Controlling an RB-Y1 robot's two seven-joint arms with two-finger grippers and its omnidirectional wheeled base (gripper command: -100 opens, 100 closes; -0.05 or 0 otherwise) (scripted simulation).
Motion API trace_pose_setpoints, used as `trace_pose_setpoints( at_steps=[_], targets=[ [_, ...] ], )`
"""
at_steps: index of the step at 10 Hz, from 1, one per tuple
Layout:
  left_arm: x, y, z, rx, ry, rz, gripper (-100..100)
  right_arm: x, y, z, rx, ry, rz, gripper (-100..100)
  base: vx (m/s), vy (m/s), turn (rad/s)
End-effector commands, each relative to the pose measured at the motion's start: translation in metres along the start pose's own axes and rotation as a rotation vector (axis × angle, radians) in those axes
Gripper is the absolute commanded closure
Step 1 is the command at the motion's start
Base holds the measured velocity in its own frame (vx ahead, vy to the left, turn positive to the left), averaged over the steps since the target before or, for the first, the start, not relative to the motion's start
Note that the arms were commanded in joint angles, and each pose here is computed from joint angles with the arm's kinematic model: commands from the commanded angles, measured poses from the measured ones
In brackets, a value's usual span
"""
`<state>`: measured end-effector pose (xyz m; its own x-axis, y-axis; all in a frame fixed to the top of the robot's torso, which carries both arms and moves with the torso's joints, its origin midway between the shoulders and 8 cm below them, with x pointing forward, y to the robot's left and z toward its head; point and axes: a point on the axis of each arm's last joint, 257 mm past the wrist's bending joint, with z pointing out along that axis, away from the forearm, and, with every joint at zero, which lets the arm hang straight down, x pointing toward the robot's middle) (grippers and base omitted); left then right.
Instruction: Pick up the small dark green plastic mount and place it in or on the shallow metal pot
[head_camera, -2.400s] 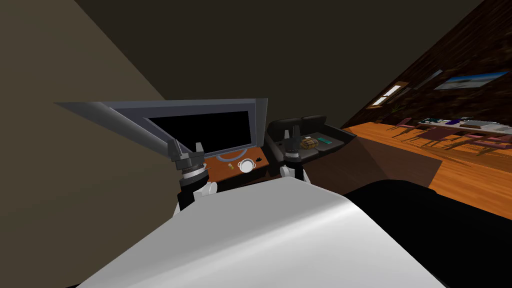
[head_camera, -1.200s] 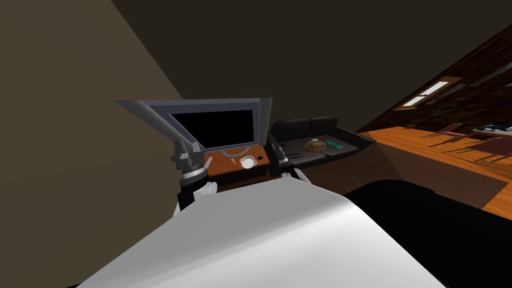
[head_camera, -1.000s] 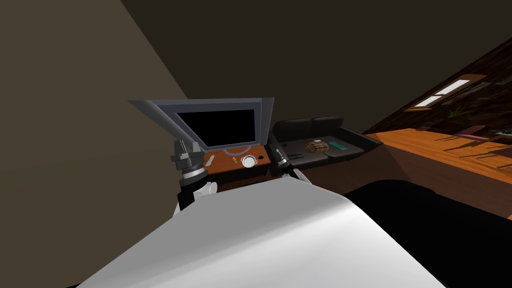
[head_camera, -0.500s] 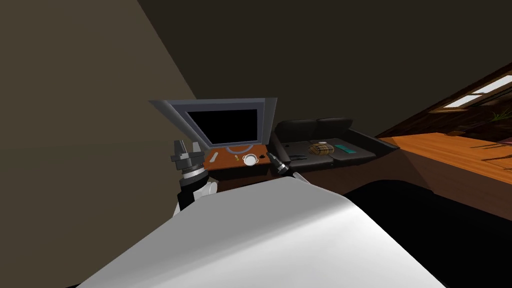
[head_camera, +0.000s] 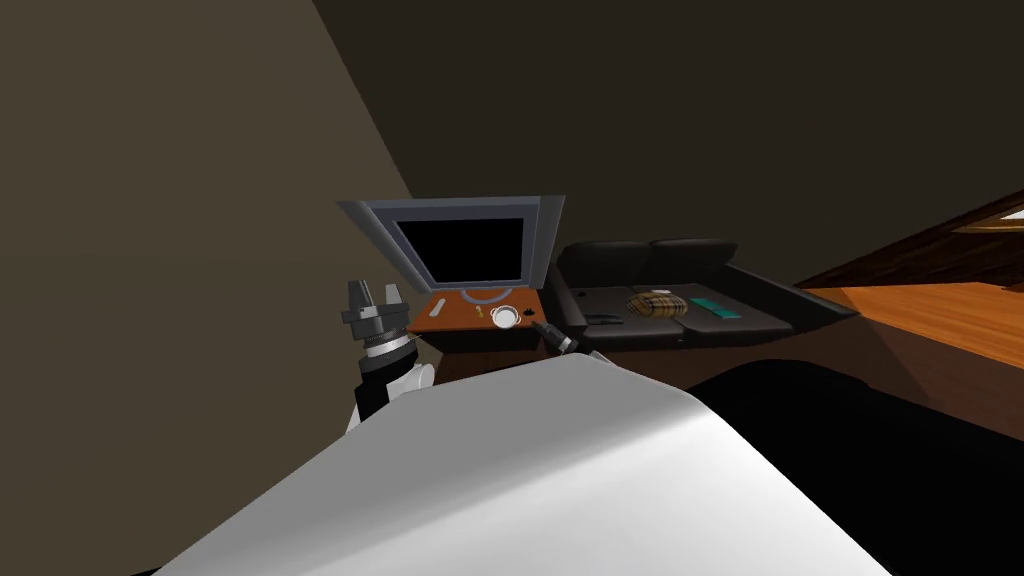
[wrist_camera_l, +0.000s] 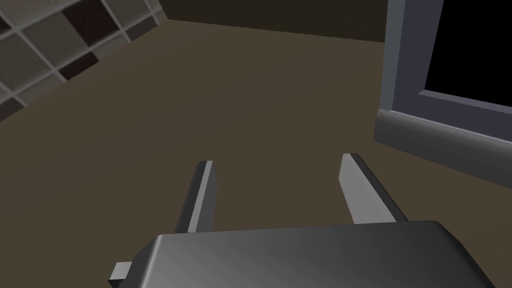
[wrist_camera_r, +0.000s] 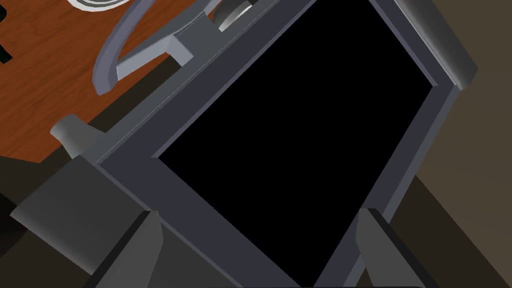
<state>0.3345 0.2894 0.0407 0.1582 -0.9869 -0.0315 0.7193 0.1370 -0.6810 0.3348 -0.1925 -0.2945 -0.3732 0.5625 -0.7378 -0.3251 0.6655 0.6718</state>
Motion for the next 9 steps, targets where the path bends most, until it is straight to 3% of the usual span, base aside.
trace_pose_setpoints(
  at_steps=[1,2,4,5,6,9],
  targets=[
    [0.0,0.0,0.0,0.0,0.0,0.0,0,0.037,-0.024,-0.016,0.056,0.114,-0.061,-100,-0.057,0.001,0.351],
    [0.0,0.0,0.0,0.0,0.0,0.0,0,0.044,-0.034,-0.022,0.076,0.135,-0.063,-100,-0.047,-0.001,0.085],
    [0.0,0.0,0.0,0.0,0.0,0.0,0,0.084,-0.067,-0.053,0.132,0.281,-0.143,-100,-0.037,0.013,0.273],
    [0.0,0.0,0.0,0.0,0.0,0.0,0,0.09,-0.082,-0.065,0.162,0.31,-0.151,-100,-0.025,0.009,0.118],
    [0.0,0.0,0.0,0.0,0.0,0.0,0,0.107,-0.099,-0.084,0.187,0.385,-0.192,-100,-0.021,0.018,0.198],
    [0.0,0.0,0.0,0.0,0.0,0.0,0,0.124,-0.13,-0.118,0.242,0.481,-0.241,-100,-0.007,0.019,0.171]
  ],
)
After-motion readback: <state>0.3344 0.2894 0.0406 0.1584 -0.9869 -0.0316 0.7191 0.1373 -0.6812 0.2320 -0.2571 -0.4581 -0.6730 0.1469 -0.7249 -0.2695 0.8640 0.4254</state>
